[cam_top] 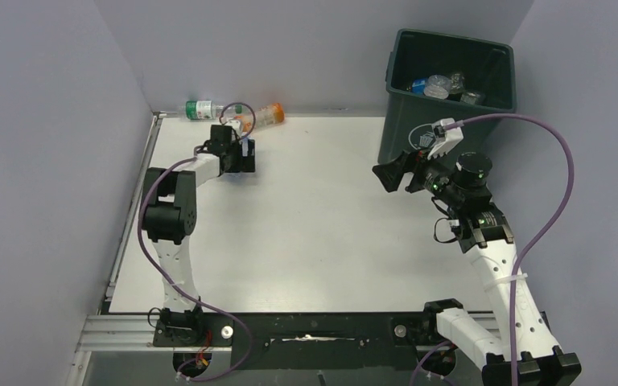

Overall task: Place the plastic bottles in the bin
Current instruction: Pick up the plastic bottle at the center of the board.

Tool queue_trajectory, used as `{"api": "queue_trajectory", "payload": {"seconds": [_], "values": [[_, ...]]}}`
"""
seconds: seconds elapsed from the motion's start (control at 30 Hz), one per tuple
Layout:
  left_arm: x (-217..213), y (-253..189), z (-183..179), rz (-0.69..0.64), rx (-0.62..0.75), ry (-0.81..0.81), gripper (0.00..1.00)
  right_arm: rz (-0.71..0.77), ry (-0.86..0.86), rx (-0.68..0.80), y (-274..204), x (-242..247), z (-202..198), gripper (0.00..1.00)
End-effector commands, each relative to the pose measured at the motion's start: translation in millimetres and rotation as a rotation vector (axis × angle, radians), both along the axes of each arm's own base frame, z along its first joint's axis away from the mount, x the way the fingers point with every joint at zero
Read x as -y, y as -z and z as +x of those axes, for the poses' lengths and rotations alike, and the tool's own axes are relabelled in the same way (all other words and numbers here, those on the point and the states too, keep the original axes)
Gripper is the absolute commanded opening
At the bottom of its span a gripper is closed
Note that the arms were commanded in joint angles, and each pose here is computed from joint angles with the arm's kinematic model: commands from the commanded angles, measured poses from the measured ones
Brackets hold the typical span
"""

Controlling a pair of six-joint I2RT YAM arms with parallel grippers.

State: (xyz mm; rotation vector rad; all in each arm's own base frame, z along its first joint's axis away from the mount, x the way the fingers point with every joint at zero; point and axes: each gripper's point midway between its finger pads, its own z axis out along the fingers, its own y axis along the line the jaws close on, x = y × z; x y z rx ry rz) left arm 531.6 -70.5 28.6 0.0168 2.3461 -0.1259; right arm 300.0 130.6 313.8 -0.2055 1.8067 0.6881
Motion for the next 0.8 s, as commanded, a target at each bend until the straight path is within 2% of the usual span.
{"api": "queue_trajectory", "payload": {"seconds": [0.0,0.1,0.3,0.4,0.53,0.77], "values": [[14,-32,-18,-0.012,0.033,-0.023,0.92,-0.001,-0.019,0.064,-12,-3,-4,0.98],[21,-26,-32,-0.011,0.016,-0.018,0.91,-0.007,-0.025,0.056,-6,-3,-5,0.98],[29,-19,-44,-0.013,0.007,-0.014,0.67,-0.001,-0.036,0.038,3,-6,-5,0.99],[30,-14,-42,-0.017,0.001,-0.023,0.60,0.002,-0.037,0.034,5,-6,-5,0.99],[33,-14,-40,-0.035,-0.005,-0.025,0.40,0.002,-0.034,0.029,6,-6,-6,0.99],[38,-29,-48,-0.056,0.010,-0.033,0.35,0.010,-0.038,0.010,12,-10,-6,0.99]]}}
